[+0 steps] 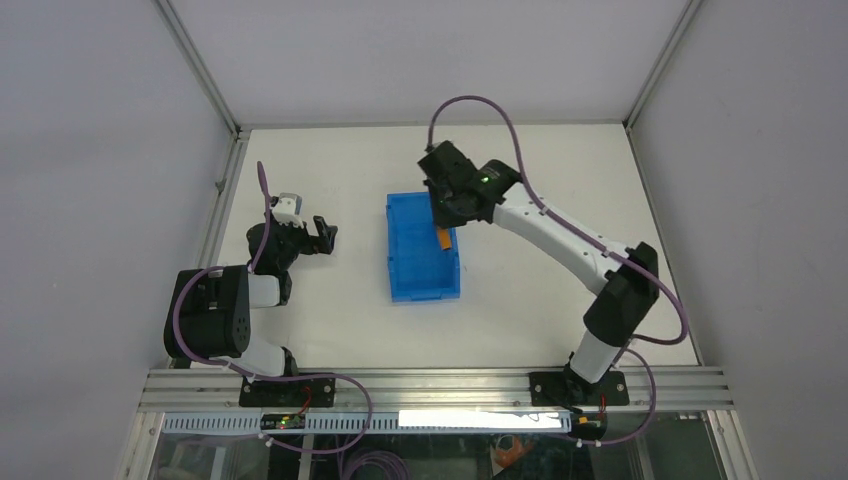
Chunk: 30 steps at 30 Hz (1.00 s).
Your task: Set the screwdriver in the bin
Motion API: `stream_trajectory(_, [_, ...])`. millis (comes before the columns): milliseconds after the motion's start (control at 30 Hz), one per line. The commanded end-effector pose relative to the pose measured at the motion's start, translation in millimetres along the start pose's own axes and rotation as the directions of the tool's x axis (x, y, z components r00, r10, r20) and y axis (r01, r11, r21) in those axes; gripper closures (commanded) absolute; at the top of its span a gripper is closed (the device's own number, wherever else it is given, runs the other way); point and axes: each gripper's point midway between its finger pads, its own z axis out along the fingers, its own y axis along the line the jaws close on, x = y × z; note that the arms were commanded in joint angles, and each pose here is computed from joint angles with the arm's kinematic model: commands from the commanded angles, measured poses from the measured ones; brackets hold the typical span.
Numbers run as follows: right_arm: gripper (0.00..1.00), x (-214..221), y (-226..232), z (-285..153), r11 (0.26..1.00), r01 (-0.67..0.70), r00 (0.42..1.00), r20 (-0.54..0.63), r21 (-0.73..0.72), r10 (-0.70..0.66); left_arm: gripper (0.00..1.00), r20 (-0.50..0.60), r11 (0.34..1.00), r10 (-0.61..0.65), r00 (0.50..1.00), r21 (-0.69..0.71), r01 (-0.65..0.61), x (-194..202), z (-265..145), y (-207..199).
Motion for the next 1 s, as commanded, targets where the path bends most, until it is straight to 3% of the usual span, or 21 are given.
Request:
stream_trajectory(0, [1.00, 7, 45, 22, 0.999, 0.047, 0.999, -0.017, -0.018, -0.047, 0.01, 0.072, 0.999, 0.024, 0.997, 0.030, -0.026, -18, 3, -6])
stream_trajectory(267, [1.00, 57, 65, 92, 0.998, 0.066, 0.986, -0.153, -0.002, -0.065, 0.01, 0.072, 0.999, 0.024, 0.997, 0.030, -0.026, -19, 3, -6])
stream_trajectory(567, [1.00, 85, 57, 141, 0.998, 0.028, 0.986, -0.168, 0.056, -0.018, 0.01, 0.072, 0.999, 0.023, 0.997, 0.030, -0.025, -18, 3, -6])
stream_trajectory(833, [0.64, 81, 48, 144, 0.994, 0.009, 0.992, -0.126, 0.109, 0.005, 0.01, 0.071, 0.999, 0.024, 0.997, 0.030, -0.026, -18, 3, -6])
stream_trajectory(967, [0.58, 69, 49, 130, 0.995, -0.003, 0.996, -0.089, 0.100, 0.012, 0.01, 0.071, 0.999, 0.024, 0.997, 0.030, -0.026, -18, 3, -6])
